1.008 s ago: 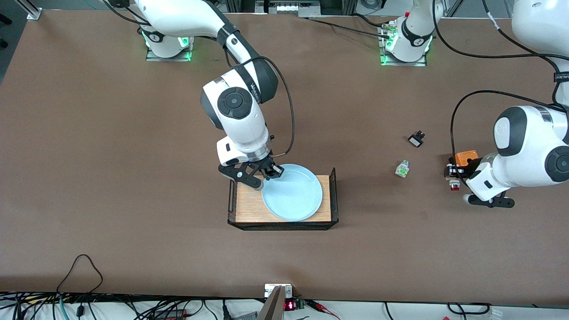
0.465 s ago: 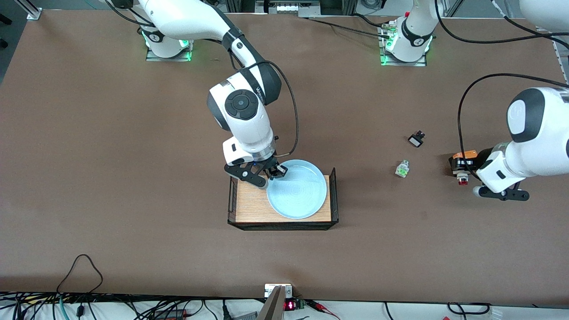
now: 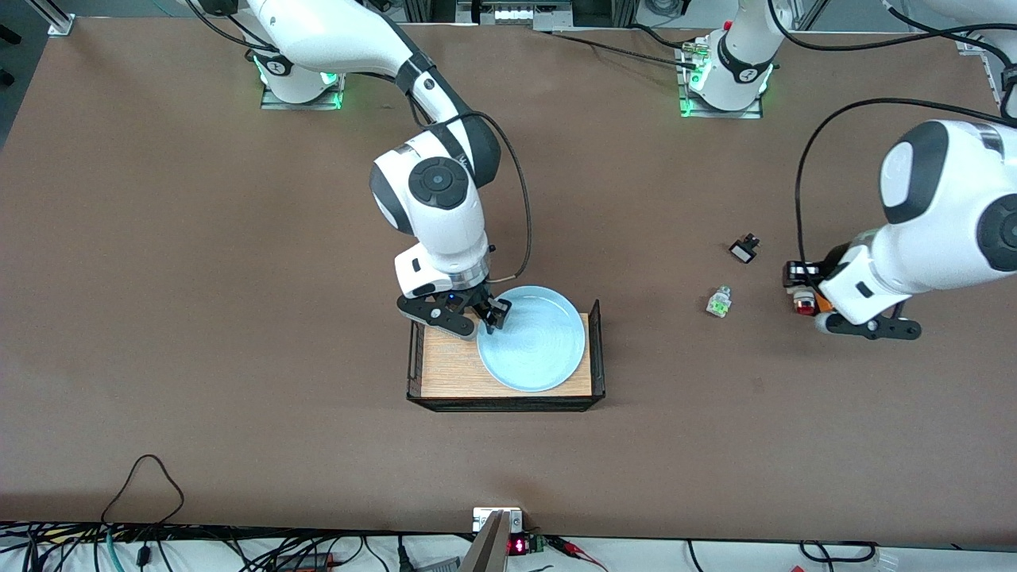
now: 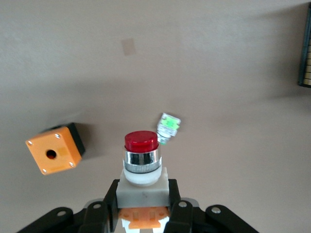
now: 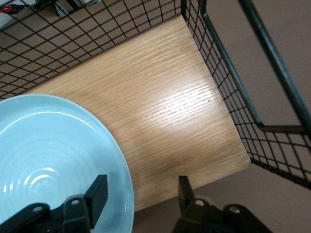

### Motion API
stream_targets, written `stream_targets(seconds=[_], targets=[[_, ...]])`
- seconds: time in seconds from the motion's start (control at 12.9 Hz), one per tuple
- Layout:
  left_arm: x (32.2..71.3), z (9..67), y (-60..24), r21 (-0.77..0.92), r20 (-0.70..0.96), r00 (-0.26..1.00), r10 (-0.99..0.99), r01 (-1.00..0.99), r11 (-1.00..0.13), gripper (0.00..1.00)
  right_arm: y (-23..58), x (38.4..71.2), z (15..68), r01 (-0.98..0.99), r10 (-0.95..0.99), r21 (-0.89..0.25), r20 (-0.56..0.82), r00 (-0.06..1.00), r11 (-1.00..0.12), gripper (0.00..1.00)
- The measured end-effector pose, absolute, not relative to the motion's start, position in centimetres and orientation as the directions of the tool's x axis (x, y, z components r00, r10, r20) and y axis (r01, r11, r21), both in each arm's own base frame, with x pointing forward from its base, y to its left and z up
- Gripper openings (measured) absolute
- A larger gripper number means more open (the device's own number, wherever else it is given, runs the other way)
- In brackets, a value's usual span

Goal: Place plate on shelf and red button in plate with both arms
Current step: 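Open the right gripper while the left gripper lifts the red button, then withdraw the right gripper while the left gripper carries the button over the plate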

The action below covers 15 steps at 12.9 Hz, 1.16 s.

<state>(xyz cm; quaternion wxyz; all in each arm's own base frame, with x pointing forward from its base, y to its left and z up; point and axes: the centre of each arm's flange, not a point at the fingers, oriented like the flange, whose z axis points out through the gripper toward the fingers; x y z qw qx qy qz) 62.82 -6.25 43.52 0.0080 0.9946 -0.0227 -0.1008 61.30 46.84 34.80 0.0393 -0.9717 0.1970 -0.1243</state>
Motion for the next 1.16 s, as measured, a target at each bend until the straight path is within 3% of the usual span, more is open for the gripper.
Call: stream_targets(seconds=[0.16, 0.23, 0.39, 0.78, 1.16], targets=[[61.8, 44.5, -10.2, -0.007, -0.22, 0.975, 0.008, 0.006, -1.0, 0.41, 47.2, 61.1, 35.3, -0.37, -0.393, -0.138, 0.228, 0.891, -0.919, 0.97], [61.4, 45.1, -12.3, -0.024, -0.222, 0.974, 0.045, 0.041, -0.999, 0.41, 47.2, 61.2, 36.1, -0.387, -0.415, -0.166, 0.207, 0.886, -0.907, 1.0], [60.5, 46.3, -16.5, -0.058, -0.216, 0.967, 0.136, 0.127, -0.99, 0.41, 46.9, 61.4, 38.6, -0.422, -0.459, -0.216, 0.162, 0.874, -0.88, 1.0], [58.2, 47.6, -24.2, -0.105, -0.192, 0.923, 0.332, 0.318, -0.942, 0.41, 42.1, 61.4, 45.8, -0.491, -0.496, -0.074, 0.085, 0.864, -0.868, 1.0], [58.6, 47.7, -31.0, -0.076, -0.191, 0.843, 0.503, 0.498, -0.864, 0.41, 29.7, 63.6, 53.9, -0.306, -0.305, 0.016, 0.023, 0.952, -0.952, 1.0]])
